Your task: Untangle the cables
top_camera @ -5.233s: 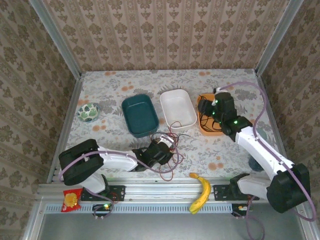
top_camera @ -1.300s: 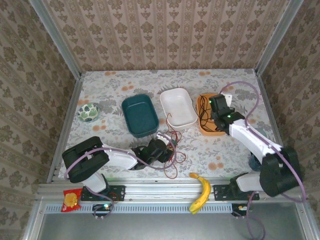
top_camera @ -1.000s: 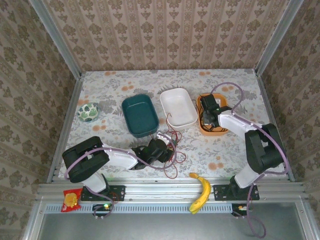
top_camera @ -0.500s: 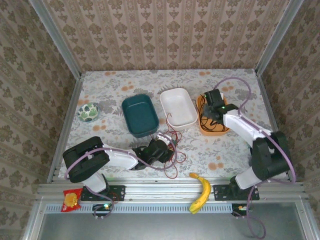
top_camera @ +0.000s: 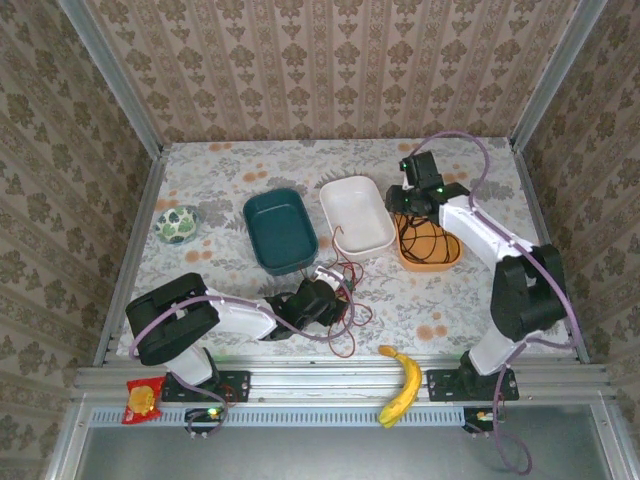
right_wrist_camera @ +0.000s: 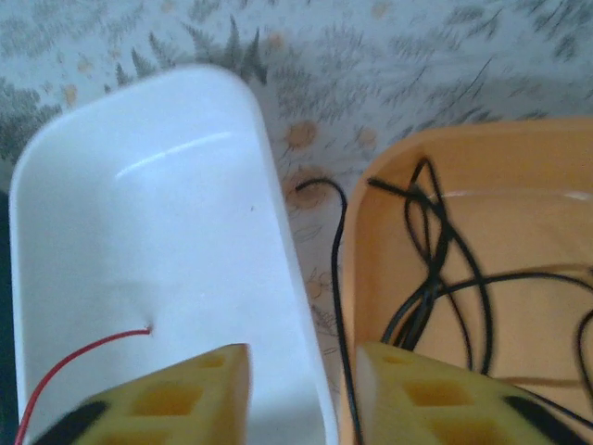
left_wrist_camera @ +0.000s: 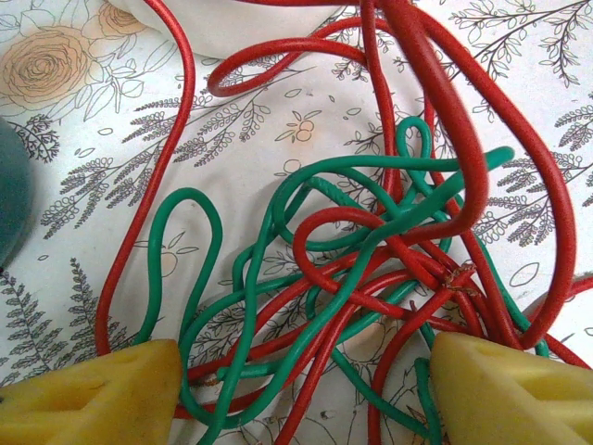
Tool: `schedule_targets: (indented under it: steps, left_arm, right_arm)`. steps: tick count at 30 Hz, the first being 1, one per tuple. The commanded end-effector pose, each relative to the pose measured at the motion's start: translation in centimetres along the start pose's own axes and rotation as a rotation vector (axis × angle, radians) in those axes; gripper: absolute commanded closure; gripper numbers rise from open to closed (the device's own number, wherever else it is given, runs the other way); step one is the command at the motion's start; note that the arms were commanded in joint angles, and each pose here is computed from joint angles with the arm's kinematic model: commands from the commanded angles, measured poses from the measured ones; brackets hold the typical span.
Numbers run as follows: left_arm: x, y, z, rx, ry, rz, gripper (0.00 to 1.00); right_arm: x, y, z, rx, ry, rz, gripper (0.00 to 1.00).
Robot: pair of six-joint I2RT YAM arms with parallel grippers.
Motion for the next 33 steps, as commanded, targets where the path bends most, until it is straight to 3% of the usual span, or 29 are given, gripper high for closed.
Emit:
schedule_targets:
  steps: [1, 17, 27, 33]
  left_arm:
    - [5.0, 0.8, 0.2, -0.033, 0.205, 0.072, 0.27]
    - [5.1, 0.9, 0.2, -0.047, 0.218, 0.070, 0.27]
    - [5.2, 0.9, 0.3, -0.053, 0.225, 0.068, 0.27]
    - [5.2, 0.9, 0.3, -0.051, 0.229, 0.074, 0.27]
  right_arm:
    - [1.6, -0.3, 1.6, -0.018, 0.138, 0.012, 0.70]
    - [3.4, -1.7, 4.7, 0.023, 0.215, 0.029, 0.77]
    - [3.3, -1.9, 4.5, 0.036, 0.193, 0.037, 0.96]
    - [3.0, -2.0, 3.6, 0.006, 0.157, 0.057, 1.00]
Point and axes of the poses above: each hand's point on the last joint's axis, 136 mm out from that joint toward the fingers, its own z axis out along the fingers, its own y axis along the line the jaws close on, x = y × z, the point moved 5 cm from there along -z, back along the fingers, and after that the axes turned 1 degree about -z, right-handed, at the moved point
